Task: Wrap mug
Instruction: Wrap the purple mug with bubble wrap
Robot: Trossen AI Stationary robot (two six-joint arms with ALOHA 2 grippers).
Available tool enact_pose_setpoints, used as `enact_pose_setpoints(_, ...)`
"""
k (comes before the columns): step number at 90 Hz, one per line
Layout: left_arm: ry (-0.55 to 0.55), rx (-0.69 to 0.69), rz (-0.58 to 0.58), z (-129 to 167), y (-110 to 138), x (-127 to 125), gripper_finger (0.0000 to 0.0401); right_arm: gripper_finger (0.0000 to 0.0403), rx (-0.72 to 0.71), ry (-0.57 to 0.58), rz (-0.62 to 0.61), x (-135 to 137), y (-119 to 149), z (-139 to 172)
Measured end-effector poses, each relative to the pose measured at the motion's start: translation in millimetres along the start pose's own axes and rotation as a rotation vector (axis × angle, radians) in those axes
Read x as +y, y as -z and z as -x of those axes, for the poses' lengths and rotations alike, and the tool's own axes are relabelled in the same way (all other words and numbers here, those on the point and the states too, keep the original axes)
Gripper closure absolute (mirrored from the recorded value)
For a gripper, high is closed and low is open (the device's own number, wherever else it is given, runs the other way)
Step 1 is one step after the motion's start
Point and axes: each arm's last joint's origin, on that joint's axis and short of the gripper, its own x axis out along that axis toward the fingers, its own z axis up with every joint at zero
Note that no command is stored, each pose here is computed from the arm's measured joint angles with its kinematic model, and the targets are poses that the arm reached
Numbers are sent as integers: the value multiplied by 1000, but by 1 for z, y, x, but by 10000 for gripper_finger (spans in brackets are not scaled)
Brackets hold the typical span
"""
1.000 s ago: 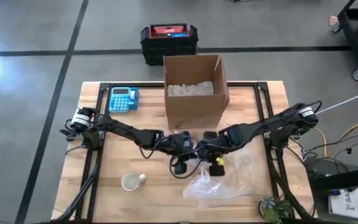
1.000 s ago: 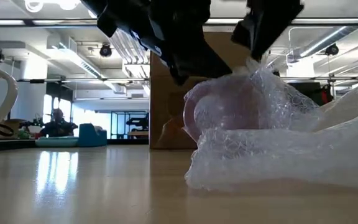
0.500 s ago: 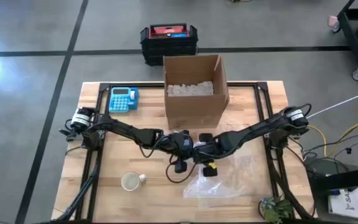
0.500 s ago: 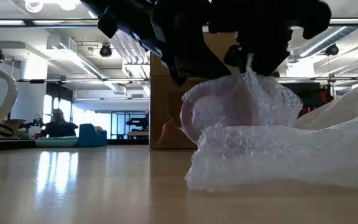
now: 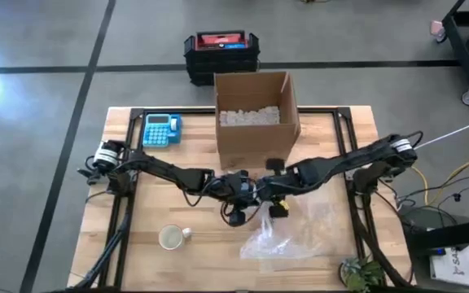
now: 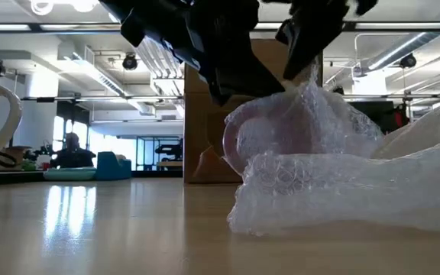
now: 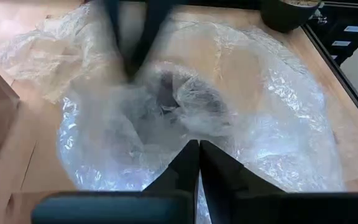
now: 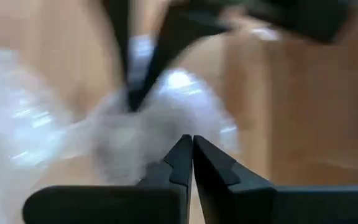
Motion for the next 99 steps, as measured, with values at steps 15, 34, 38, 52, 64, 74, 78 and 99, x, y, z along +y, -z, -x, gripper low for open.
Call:
enact_pose_setpoints(15, 1, 6, 1, 0, 1, 0, 401, 403, 18, -27, 29, 2, -1, -22)
enact_pose_setpoints(34, 9, 9, 1, 0, 1, -1, 401, 403, 55, -134, 54, 24, 4, -29)
enact_pose_setpoints(38, 8, 7, 1, 0, 1, -1, 401, 403, 62, -138, 59, 28, 5, -31)
enact_pose_setpoints(52, 1, -2, 3, 0, -1, 0, 401, 403, 107, -131, 56, 34, 12, -50)
enact_pose_setpoints(64, 1, -4, 9, 1, -1, 0, 401, 403, 144, -111, 67, 39, 20, -69)
enact_pose_setpoints(74, -2, 13, 29, 8, -5, -1, 401, 403, 146, -110, 67, 40, 20, -72)
enact_pose_setpoints(78, -6, 34, 33, 13, -8, -1, 401, 403, 139, -111, 65, 40, 20, -73)
enact_pose_setpoints(99, -32, 219, 51, 48, -12, -4, 401, 403, 117, -123, 59, 39, 18, -67)
